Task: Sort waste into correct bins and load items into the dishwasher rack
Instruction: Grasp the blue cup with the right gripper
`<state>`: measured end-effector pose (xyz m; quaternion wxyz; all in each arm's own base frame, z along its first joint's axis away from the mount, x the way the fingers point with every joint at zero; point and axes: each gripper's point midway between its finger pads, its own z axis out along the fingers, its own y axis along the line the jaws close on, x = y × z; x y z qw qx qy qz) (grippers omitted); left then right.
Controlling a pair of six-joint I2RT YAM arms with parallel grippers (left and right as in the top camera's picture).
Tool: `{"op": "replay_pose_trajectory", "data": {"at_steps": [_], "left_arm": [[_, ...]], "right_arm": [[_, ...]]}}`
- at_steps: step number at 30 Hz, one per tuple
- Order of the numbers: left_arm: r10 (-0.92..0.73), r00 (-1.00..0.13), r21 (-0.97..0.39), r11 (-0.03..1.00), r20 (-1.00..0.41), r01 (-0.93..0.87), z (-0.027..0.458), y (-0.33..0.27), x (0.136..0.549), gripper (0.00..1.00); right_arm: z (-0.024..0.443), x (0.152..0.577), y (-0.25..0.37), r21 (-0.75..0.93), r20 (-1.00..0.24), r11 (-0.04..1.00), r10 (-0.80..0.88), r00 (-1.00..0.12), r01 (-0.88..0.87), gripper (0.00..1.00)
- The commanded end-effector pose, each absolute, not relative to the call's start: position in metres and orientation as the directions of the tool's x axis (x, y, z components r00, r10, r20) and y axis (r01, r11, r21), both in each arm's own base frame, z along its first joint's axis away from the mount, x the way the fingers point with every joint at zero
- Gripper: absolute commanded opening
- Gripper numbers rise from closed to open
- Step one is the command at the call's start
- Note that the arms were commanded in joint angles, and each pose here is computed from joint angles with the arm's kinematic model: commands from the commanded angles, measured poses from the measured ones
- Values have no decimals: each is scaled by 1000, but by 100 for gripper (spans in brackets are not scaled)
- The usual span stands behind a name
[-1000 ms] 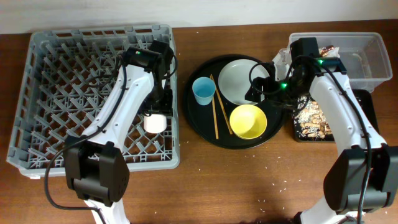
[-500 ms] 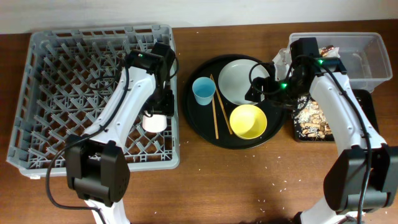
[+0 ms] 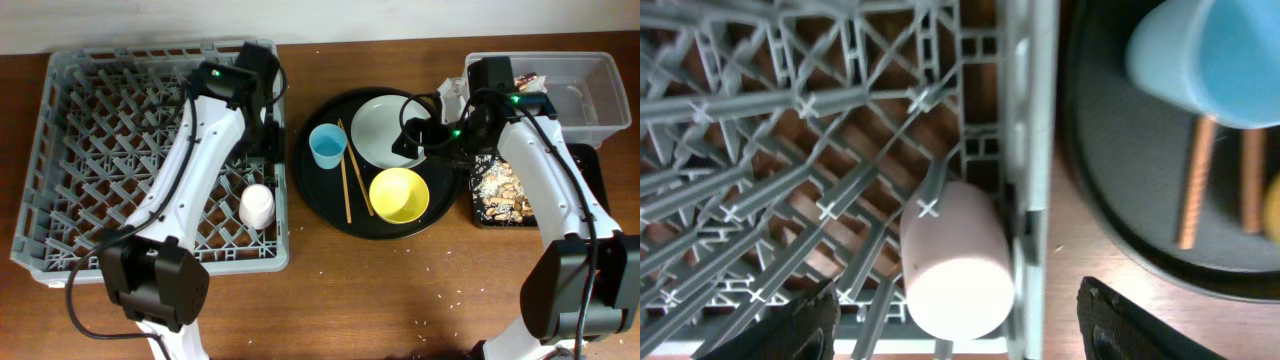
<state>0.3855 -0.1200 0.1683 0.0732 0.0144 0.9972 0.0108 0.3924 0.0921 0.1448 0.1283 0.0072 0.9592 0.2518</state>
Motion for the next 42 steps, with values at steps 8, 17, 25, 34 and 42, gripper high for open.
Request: {"op": "replay_pose_trajectory", "data": {"at_steps": [8,17,25,34,42], "left_arm": [[43,-905,-227,962,-423,152,152,-225,481,75],[58,-952,-198,973,-301,122,81,-232,480,45],[77,-964,-175,977,-255,124,60,-235,472,27],[64,-971,-167,980,-230,104,75,-224,469,26],[-26,-961,-173,985,-276,23,193,-162,472,53]], "right_arm": [[151,388,91,451,-252,890,59,-966,-64,99],[151,387,91,449,-250,891,59,-967,-61,99],[151,388,90,447,-250,892,59,-966,-61,99],[158,402,101,469,-300,880,82,-950,-72,98],[146,451,170,382,-452,924,183,-873,-4,88]]}}
